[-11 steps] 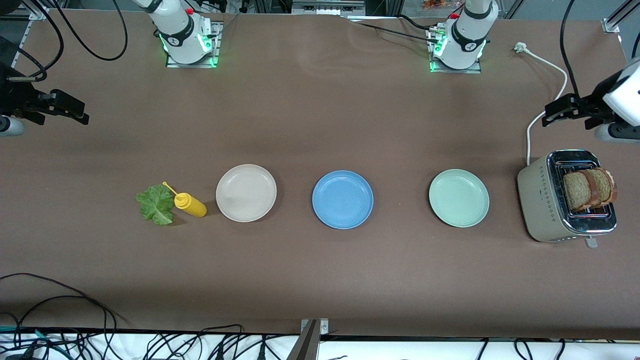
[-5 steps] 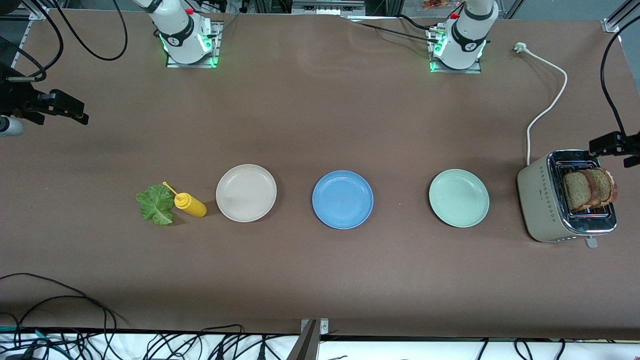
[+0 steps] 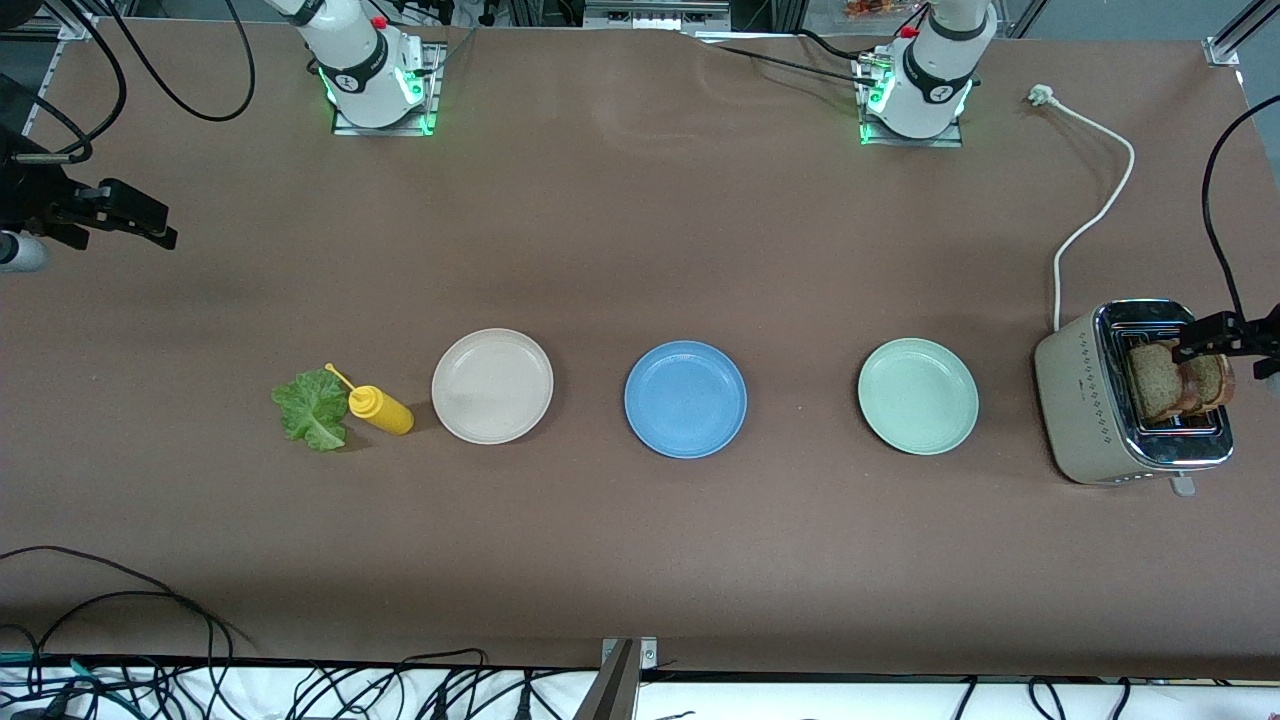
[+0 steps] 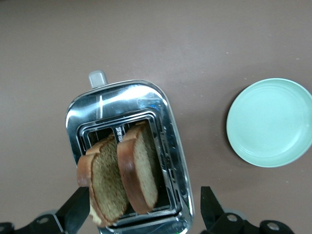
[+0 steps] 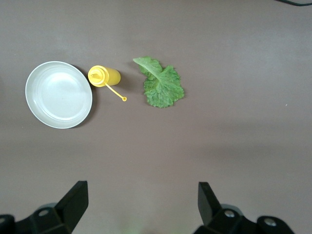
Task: Make sandwich in blue plate with both arms
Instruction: 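Move the left gripper down over the bread slice in the toaster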
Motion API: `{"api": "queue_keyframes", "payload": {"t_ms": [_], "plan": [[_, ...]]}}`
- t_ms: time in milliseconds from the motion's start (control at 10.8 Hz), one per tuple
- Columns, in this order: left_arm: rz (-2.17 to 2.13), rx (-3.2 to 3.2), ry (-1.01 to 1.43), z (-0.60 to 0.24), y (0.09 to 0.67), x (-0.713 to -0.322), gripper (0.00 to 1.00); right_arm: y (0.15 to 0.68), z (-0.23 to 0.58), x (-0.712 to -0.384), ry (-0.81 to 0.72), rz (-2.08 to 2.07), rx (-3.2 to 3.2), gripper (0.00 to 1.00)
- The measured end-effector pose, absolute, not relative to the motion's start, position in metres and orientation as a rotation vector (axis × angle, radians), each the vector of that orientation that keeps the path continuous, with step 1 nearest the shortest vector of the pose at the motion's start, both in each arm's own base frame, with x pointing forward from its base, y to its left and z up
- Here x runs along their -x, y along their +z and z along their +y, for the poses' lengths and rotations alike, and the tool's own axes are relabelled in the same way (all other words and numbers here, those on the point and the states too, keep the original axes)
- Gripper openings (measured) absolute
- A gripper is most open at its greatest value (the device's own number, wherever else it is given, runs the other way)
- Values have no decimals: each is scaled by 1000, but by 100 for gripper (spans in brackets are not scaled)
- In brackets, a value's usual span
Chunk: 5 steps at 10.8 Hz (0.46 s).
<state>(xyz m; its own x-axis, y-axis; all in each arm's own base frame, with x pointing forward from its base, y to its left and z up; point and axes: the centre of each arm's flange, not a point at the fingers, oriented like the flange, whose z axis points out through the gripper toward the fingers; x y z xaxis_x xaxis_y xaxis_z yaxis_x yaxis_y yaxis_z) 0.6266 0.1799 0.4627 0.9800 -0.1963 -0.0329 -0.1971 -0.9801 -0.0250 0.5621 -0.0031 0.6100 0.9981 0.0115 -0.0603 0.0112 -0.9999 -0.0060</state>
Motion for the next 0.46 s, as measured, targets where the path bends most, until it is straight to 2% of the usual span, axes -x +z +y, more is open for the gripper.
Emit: {"api": "queue_keyframes", "payload": {"t_ms": [464], "plan": [[266,3124,101,211,408,-633,98,610,-4,-562,95,-14,3134,100]]}}
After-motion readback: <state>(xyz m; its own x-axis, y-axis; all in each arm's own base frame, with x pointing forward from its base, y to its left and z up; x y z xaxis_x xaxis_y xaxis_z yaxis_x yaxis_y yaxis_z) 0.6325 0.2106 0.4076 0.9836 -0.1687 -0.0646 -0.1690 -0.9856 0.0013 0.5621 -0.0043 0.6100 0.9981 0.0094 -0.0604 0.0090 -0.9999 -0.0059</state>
